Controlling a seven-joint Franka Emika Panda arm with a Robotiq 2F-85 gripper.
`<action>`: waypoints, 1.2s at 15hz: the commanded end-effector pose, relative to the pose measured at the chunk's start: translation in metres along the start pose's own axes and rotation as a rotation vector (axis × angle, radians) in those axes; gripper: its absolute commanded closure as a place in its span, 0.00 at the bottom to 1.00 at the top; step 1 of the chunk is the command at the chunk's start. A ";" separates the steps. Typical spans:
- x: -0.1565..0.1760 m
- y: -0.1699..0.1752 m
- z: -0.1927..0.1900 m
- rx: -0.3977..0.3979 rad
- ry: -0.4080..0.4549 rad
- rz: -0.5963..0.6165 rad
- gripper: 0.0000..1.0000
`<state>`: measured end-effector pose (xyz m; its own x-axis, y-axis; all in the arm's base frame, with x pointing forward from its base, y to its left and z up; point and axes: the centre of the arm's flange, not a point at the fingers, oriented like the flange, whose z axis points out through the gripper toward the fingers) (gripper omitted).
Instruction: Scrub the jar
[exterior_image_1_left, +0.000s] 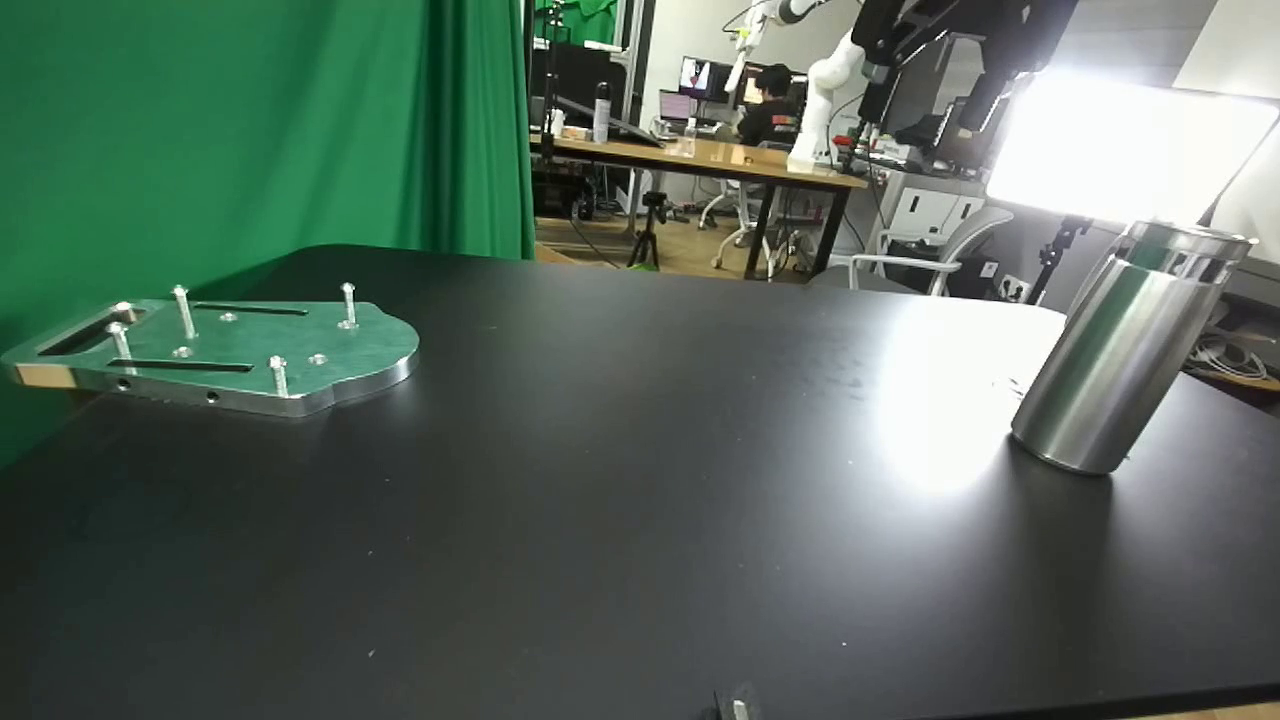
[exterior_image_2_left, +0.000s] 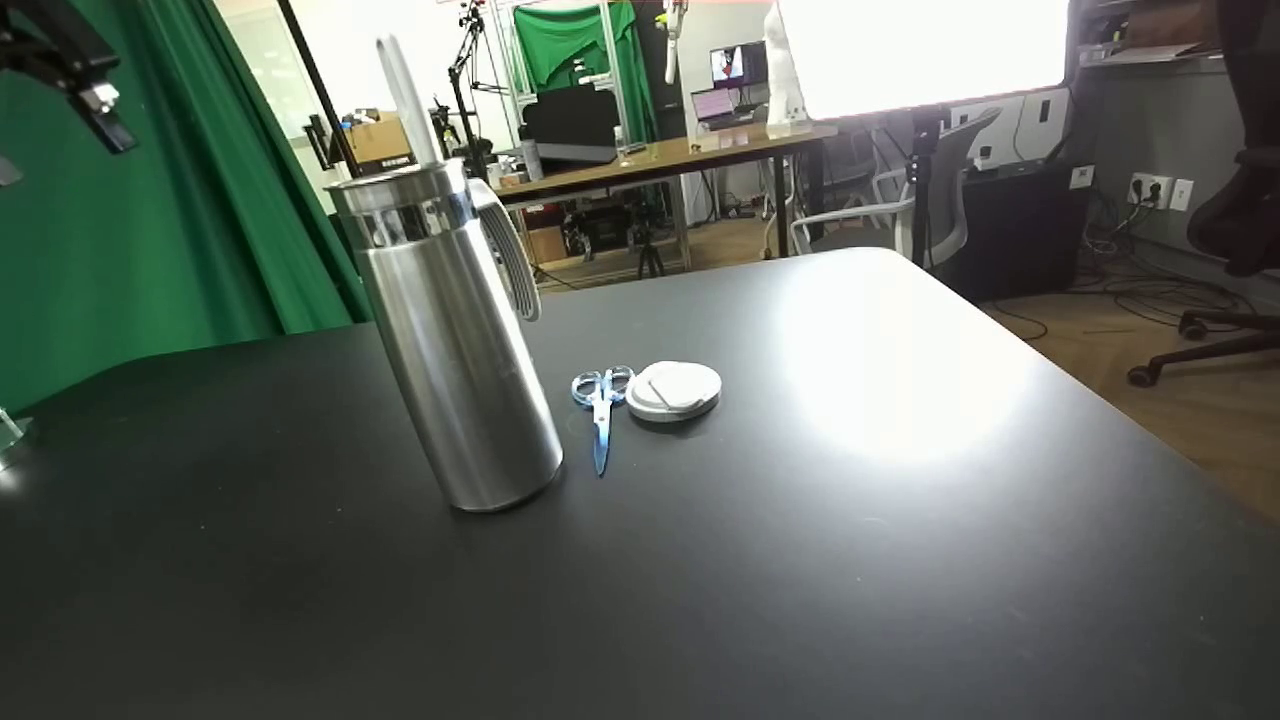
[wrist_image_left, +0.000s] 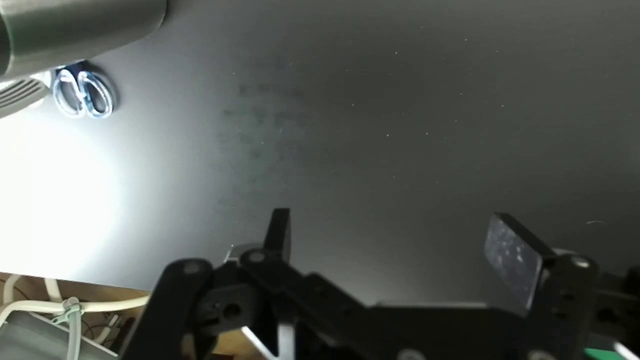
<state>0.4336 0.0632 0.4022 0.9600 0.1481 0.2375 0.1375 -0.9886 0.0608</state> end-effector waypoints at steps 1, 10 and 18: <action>0.046 0.038 0.007 0.019 0.008 -0.069 0.00; 0.131 0.126 0.014 0.046 0.002 -0.225 0.00; 0.112 0.164 -0.006 0.133 -0.225 -0.481 0.00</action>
<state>0.5647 -0.0692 0.4343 0.8582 0.5113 0.0454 0.5108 -0.8594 0.0223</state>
